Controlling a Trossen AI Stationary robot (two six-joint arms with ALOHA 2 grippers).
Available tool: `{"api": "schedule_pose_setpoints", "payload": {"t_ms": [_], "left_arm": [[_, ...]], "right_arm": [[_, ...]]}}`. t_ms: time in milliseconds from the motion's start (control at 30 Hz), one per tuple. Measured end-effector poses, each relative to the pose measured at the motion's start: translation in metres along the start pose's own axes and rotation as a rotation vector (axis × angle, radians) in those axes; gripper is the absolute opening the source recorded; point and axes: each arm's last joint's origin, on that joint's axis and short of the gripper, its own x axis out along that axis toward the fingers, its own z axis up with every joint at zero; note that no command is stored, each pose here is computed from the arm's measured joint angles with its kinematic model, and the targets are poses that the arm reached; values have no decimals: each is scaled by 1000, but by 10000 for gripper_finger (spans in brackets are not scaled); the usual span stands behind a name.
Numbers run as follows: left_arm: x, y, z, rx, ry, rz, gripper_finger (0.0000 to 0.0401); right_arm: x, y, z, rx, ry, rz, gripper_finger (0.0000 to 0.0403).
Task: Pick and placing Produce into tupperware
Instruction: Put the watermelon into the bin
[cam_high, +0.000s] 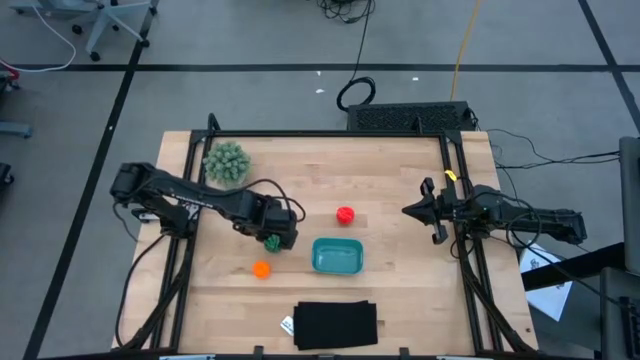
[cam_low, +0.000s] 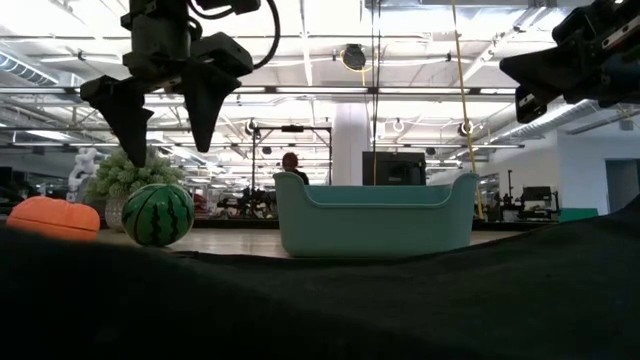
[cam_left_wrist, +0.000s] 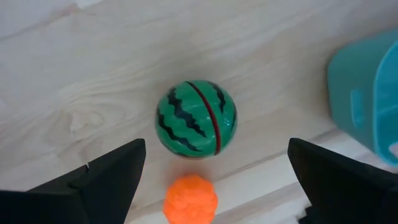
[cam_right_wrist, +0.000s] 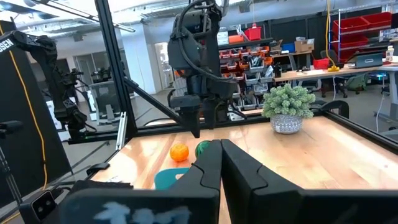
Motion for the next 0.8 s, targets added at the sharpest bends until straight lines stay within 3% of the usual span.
{"api": "schedule_pose_setpoints", "payload": {"t_ms": [333, 800], "left_arm": [[0, -2, -8, -5, -55, 5, 400], [36, -14, -8, 38, -14, 66, 400]], "right_arm": [[0, 0, 0, 0, 1, 0, 0], [2, -1, -2, 3, 19, -4, 0]]}}
